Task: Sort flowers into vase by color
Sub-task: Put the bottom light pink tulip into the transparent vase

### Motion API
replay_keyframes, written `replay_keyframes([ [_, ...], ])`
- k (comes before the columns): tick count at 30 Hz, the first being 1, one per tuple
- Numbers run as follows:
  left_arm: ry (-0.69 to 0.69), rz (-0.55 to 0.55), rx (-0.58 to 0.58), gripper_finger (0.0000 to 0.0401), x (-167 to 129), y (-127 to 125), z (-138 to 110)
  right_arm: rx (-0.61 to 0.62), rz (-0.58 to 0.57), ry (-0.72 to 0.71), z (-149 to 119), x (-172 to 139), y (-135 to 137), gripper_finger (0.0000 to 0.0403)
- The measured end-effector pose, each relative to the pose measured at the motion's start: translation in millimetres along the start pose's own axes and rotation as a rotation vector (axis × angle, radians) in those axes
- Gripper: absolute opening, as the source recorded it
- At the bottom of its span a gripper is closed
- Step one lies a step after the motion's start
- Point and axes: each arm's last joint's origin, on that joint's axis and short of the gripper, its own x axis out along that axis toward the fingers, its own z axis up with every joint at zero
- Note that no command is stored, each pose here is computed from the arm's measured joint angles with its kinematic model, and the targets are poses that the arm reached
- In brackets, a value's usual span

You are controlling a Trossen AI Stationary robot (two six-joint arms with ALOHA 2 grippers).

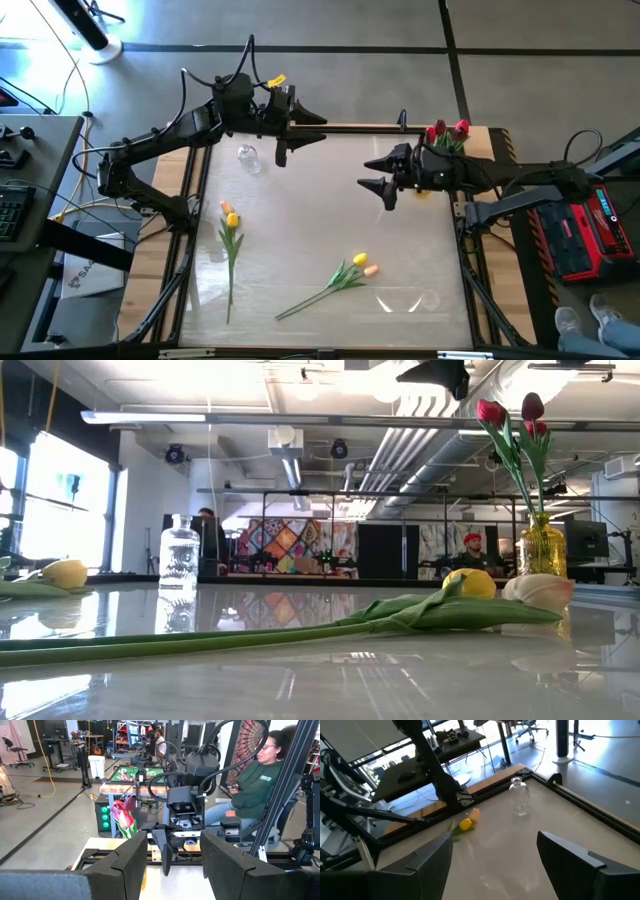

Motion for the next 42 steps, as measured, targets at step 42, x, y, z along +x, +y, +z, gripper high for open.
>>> replay_keyframes([
  [42, 0.0, 0.0, 0.0, 0.0172, 0, 0, 0, -0.072, 0.118, -0.151, 14, -2, 12, 0.0279],
])
